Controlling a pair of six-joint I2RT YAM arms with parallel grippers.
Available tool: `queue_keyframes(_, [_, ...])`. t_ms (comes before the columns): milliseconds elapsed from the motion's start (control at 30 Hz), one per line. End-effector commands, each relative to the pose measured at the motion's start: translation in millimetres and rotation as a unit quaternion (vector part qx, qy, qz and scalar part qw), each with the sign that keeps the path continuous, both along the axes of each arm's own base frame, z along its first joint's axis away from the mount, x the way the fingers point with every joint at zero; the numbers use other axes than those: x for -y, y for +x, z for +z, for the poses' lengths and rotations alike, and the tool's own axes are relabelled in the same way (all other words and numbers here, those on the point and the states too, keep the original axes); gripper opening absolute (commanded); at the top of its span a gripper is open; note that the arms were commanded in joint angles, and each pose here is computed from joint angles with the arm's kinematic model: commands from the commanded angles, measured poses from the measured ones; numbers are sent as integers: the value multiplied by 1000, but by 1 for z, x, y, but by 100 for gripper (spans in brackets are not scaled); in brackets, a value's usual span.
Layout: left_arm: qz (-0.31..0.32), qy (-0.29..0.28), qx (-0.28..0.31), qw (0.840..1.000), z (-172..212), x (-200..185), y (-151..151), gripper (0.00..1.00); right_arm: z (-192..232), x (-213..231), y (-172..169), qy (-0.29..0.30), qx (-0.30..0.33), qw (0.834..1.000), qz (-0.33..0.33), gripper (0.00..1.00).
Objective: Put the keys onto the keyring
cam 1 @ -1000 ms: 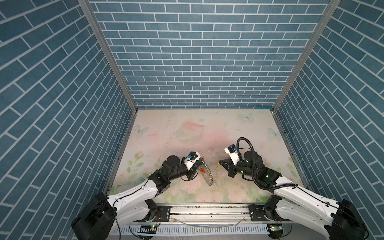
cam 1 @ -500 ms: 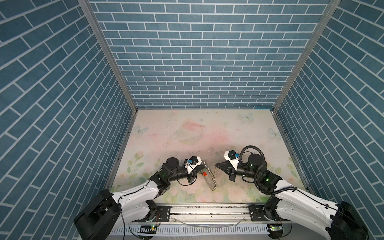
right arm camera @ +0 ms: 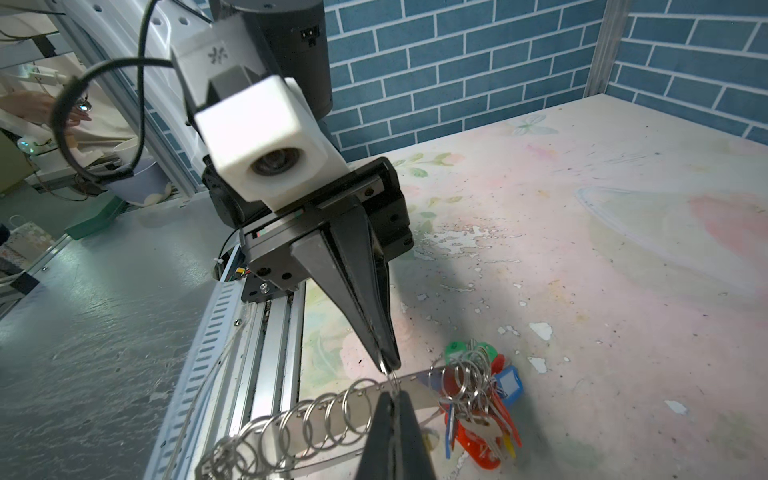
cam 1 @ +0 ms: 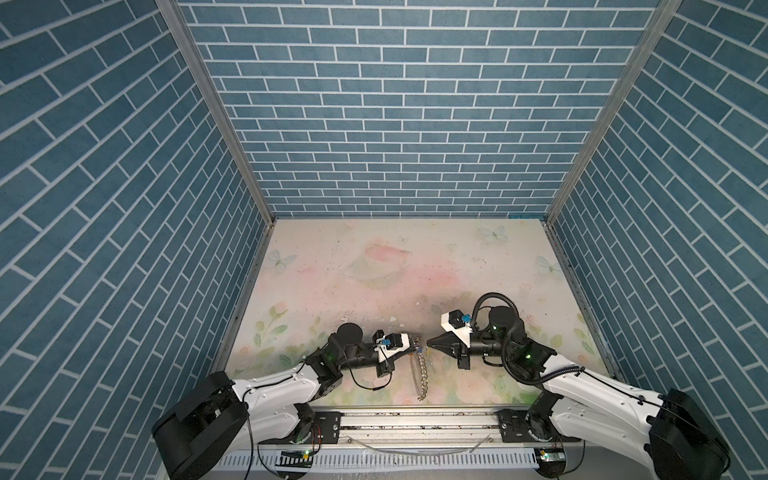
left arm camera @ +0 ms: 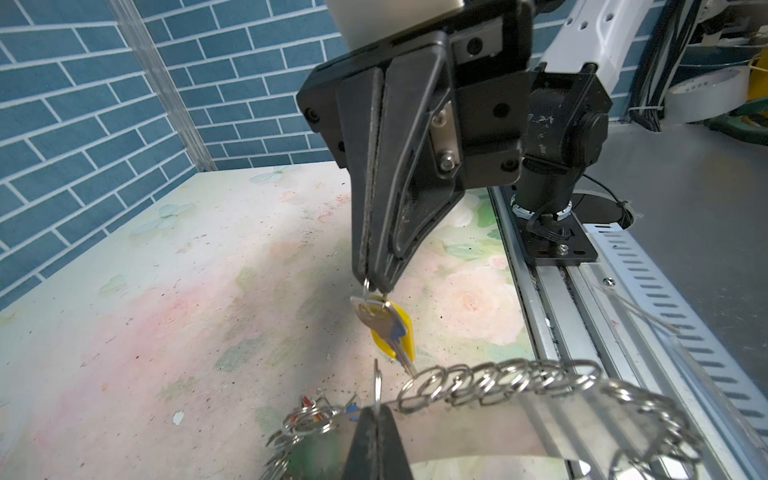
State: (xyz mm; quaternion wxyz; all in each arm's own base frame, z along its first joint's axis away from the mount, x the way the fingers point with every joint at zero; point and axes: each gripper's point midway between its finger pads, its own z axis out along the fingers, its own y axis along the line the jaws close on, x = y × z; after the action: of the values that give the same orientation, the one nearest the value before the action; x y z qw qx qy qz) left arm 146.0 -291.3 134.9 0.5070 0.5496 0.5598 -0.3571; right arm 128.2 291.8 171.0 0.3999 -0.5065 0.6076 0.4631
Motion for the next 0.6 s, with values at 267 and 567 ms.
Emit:
queue_keyframes(267, [-6,-6,48,999,11,5,0,0,-6,-4,-17,1,-2,998,60,0])
queue_keyframes(567, [-28,-11,34,999,11,8,-7,0,-9,-11,-12,-1,16,999,49,0])
